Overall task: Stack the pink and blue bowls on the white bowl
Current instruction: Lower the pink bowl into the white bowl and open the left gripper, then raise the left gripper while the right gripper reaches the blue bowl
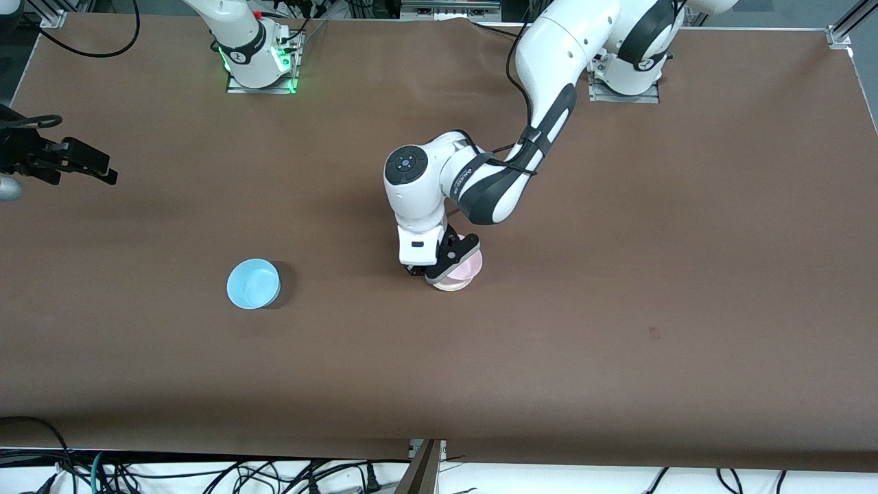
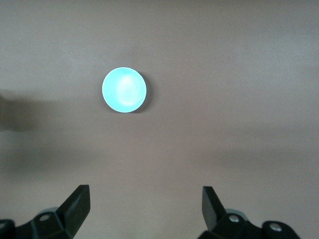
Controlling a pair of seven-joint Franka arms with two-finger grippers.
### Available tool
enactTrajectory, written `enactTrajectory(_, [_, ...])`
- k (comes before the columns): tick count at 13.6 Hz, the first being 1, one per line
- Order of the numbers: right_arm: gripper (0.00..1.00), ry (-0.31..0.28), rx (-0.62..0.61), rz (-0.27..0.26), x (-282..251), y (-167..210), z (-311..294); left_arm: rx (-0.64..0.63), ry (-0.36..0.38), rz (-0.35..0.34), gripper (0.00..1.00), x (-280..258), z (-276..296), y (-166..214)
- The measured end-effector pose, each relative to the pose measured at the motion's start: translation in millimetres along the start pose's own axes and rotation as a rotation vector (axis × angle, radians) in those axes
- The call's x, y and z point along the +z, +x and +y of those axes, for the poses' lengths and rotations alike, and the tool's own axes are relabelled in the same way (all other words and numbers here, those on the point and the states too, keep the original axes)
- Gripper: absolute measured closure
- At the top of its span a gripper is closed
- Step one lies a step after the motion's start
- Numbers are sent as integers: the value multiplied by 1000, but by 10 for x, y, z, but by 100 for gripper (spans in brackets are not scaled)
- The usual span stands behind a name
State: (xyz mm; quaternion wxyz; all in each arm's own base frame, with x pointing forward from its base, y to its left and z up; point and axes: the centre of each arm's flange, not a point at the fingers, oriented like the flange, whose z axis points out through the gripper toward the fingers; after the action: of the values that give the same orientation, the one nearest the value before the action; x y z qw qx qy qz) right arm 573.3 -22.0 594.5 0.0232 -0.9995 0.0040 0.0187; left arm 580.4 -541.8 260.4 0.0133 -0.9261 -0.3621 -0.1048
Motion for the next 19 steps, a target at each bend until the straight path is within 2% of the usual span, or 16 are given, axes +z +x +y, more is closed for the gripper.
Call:
enactTrajectory(2, [0,0,0,0,0,0,0,-4,-1,0,72,-2,1,-3])
enactTrajectory(4, [0,0,0,0,0,0,0,-4,-1,0,69,-7,3,-22])
enactTrajectory(9, [0,0,0,1,5,6,0,-11,-8,1,68,-65,21,-22])
enactTrajectory(13, [0,-3,6,15,213,189,38,-16,2,4,68,-266,32,107])
enactTrajectory(16, [0,-5,7,-36,621,379,46,17,37,-32,68,-598,-11,335])
enactTrajectory(19, [0,-5,8,-121,1202,566,50,66,68,-87,69,-1000,-141,782])
